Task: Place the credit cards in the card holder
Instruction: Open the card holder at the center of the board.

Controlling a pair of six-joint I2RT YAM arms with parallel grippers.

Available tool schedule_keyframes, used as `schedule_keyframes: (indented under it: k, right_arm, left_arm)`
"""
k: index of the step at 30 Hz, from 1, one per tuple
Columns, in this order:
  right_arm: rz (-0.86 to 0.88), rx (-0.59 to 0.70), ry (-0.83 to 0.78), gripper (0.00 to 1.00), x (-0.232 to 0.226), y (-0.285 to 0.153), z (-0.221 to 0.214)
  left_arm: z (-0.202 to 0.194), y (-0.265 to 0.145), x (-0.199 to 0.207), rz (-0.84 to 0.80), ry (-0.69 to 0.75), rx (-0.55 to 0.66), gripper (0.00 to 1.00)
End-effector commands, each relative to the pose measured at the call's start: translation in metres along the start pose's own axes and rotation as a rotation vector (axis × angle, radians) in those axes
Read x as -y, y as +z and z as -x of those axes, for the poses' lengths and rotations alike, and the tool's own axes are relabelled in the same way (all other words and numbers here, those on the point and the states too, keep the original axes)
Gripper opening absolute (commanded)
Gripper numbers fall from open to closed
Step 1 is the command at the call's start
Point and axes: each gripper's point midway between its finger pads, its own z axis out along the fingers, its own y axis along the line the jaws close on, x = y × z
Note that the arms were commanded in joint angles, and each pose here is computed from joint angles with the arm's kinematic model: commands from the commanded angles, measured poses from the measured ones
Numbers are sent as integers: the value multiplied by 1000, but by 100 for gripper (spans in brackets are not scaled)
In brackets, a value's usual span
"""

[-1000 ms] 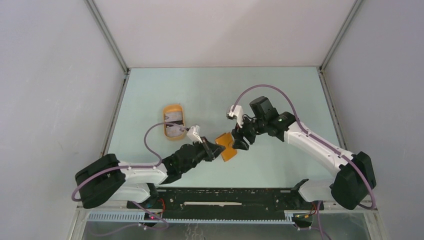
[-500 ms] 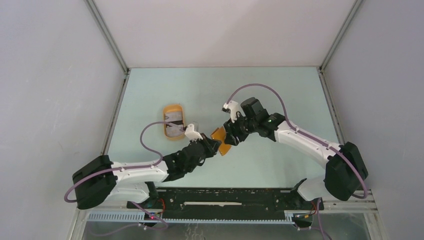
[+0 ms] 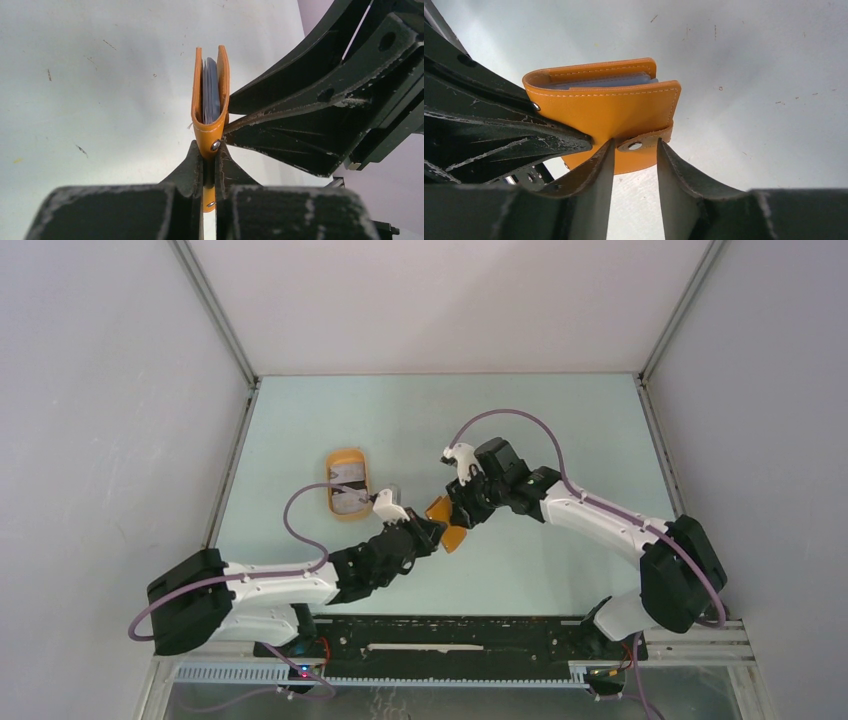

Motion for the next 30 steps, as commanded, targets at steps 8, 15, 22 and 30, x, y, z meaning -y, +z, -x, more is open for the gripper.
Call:
schedule_keyframes:
  k: [8, 15, 22, 30]
  right_arm:
    - [-56, -22, -18, 14, 15, 13, 1]
    - [-156, -29, -45, 0, 36, 12, 2]
    - [-169, -30, -36, 0, 43, 8, 3]
    - [-207, -30, -23, 0, 60, 4, 3]
  left_arm:
    - [22, -5, 38, -93, -74, 57, 0]
    - [26, -11, 27, -79, -75, 81, 0]
    - [26, -16, 21, -87, -82, 86, 0]
    - [27, -20, 19, -106, -83, 92, 0]
